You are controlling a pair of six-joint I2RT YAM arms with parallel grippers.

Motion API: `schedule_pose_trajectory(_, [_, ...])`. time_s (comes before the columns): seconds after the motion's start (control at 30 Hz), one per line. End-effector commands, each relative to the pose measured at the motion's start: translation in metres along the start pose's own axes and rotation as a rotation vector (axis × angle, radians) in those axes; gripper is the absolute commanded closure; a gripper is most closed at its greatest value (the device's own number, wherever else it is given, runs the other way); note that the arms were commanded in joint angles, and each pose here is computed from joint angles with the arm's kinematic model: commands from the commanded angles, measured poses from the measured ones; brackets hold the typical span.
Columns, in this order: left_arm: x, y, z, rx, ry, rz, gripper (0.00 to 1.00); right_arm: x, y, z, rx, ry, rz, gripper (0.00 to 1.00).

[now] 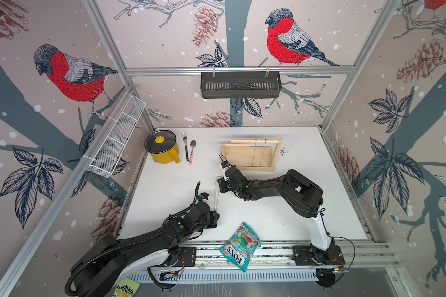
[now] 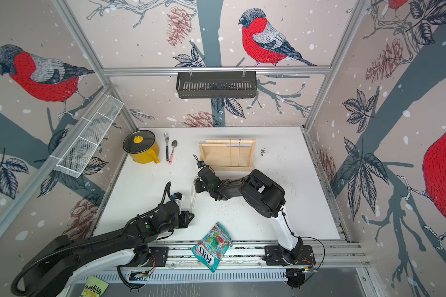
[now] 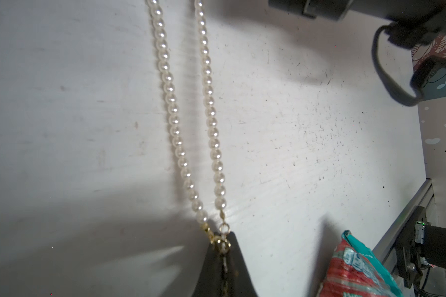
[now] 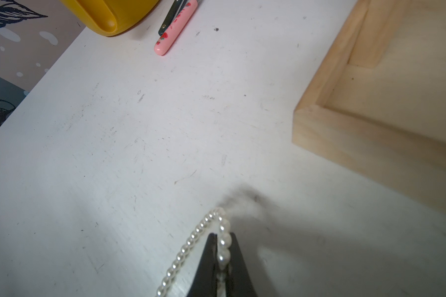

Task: Take the necklace off the jewelry display stand
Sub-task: Place the necklace at the center of the board.

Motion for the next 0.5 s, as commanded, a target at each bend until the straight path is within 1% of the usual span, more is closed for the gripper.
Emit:
schedule_pose_trajectory(0.0, [0.0205,-0.0138,0.0015,0.085,0.124,-0.011,1.00,0.0008,0.0041,0.0030,-0.022,0.010,0.003,0.95])
schedule_pose_trajectory(0.1, [0.0194,-0.0135,0.0030,0.095,0.136,-0.010,0.94,-0.0009,0.0032,0.0031,-0.016,0.008,0.006,0.91])
schedule_pose_trajectory(0.23, [0.0192,-0.0138,0.0032,0.100,0.142,-0.008,0.83,-0.0011,0.0032,0.0025,-0.004,0.009,-0.002,0.84])
schedule_pose_trajectory(0.33, [0.0201,-0.0140,0.0026,0.100,0.150,-0.011,0.78,-0.0015,0.0027,0.0026,0.003,0.008,-0.007,0.79])
schedule_pose_trajectory(0.4, [0.0212,-0.0145,0.0020,0.101,0.156,-0.014,0.76,-0.0023,0.0030,0.0026,0.005,0.012,-0.008,0.73])
schedule_pose_trajectory(0.47, [0.0216,-0.0151,0.0013,0.104,0.159,-0.015,0.71,-0.0010,0.0032,0.0021,0.009,0.017,-0.012,0.70])
Point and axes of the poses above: each gripper's point midway between its finger pads, its own z axis out along the fingers, its own x axis along the line the jaws close on, y = z × x, the point moved 8 cm from there along -z, back along the fingers, and after that the axes turned 10 degrees about -z, right-handed, at the moved point
